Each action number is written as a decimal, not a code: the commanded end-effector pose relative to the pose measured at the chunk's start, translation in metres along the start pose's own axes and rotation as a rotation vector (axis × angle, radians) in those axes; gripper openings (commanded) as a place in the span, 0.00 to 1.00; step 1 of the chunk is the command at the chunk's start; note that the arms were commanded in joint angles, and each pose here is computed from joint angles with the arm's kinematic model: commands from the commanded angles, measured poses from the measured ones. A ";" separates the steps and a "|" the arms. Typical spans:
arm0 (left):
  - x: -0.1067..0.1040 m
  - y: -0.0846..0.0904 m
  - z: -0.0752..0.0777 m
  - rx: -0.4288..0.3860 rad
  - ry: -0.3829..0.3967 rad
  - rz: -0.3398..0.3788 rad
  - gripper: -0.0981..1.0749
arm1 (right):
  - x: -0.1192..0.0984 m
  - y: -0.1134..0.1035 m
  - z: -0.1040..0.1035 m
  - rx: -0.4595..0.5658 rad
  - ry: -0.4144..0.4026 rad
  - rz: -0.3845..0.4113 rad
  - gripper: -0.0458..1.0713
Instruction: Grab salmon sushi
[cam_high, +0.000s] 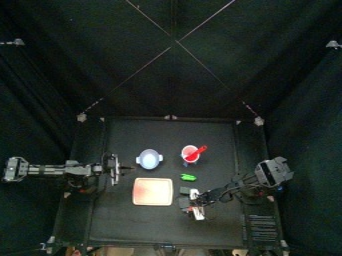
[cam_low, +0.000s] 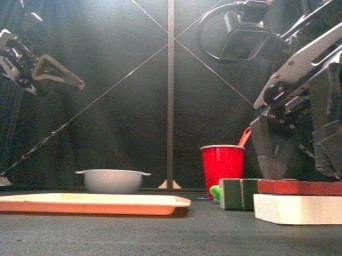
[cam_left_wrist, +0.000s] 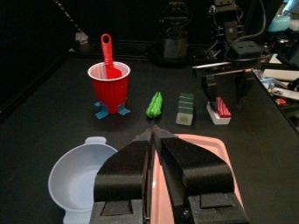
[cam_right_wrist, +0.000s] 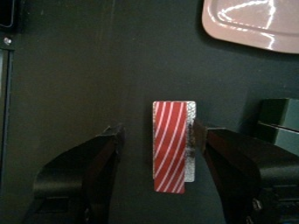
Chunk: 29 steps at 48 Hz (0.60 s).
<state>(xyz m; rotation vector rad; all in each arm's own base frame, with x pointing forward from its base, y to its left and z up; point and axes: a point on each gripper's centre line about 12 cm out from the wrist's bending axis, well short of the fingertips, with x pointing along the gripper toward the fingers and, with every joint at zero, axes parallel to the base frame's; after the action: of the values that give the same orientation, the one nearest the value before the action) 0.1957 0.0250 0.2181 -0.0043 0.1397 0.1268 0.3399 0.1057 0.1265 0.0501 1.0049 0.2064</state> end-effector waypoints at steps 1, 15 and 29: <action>0.001 0.000 0.005 0.003 -0.017 0.001 0.55 | -0.006 -0.002 0.012 0.001 -0.039 -0.002 0.88; 0.001 0.000 0.005 0.002 -0.015 0.000 0.55 | -0.001 -0.007 0.007 0.000 -0.018 -0.014 0.88; 0.001 0.000 0.005 0.003 -0.015 0.000 0.55 | 0.009 -0.008 0.000 0.004 0.015 -0.018 0.88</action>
<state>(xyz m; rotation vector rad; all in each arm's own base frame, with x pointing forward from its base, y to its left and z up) 0.1955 0.0247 0.2175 -0.0043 0.1412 0.1253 0.3413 0.0994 0.1106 0.0379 1.0465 0.1878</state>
